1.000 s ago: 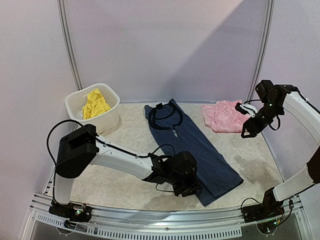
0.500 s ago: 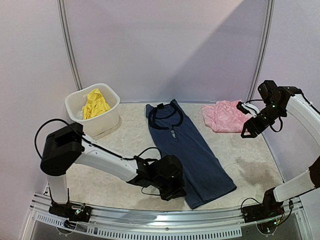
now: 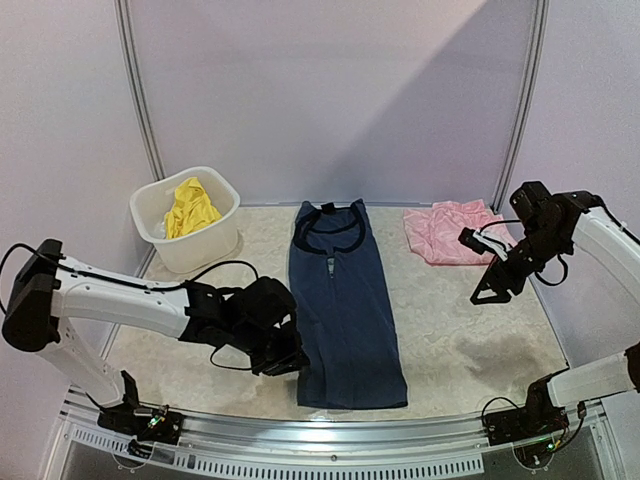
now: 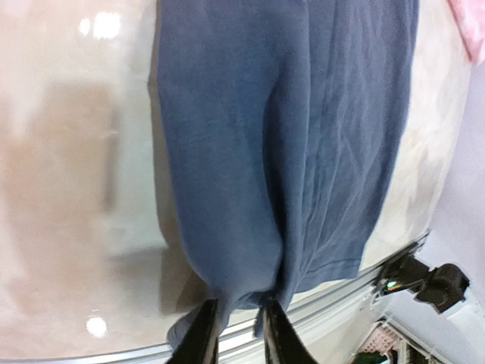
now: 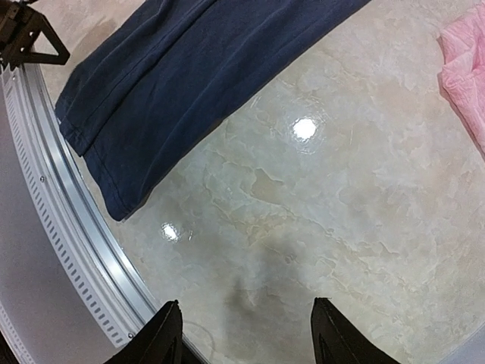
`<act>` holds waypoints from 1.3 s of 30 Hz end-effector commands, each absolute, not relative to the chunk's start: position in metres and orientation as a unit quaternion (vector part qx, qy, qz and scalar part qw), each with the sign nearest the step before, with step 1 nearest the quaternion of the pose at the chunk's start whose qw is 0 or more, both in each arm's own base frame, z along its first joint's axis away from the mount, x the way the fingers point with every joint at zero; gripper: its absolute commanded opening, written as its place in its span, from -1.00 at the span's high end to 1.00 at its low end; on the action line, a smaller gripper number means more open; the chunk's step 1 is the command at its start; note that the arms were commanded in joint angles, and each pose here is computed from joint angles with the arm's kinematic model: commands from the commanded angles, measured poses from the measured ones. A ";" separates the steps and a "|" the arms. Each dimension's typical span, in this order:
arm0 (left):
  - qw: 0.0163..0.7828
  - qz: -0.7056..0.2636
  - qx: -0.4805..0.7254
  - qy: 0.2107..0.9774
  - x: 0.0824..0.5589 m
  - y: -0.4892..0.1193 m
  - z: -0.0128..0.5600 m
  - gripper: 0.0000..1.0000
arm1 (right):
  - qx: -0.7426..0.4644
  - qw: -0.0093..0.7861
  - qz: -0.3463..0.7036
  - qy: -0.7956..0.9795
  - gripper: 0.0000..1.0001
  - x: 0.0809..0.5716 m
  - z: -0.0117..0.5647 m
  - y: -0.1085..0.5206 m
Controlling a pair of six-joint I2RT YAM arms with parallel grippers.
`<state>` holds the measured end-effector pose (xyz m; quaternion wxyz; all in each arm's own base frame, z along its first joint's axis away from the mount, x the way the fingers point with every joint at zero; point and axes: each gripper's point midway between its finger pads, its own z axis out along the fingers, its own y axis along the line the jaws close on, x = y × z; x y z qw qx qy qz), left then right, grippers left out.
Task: Fold and stack the mixed laundry pile
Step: Pick up the rectangle-folded tank top from the center of the board.
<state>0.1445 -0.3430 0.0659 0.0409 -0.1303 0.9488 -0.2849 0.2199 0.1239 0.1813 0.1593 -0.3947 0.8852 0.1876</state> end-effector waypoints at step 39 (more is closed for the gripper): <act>-0.043 -0.243 -0.138 0.959 0.090 -0.340 0.002 0.18 | -0.346 -0.114 0.305 0.880 -0.31 0.172 0.075 0.242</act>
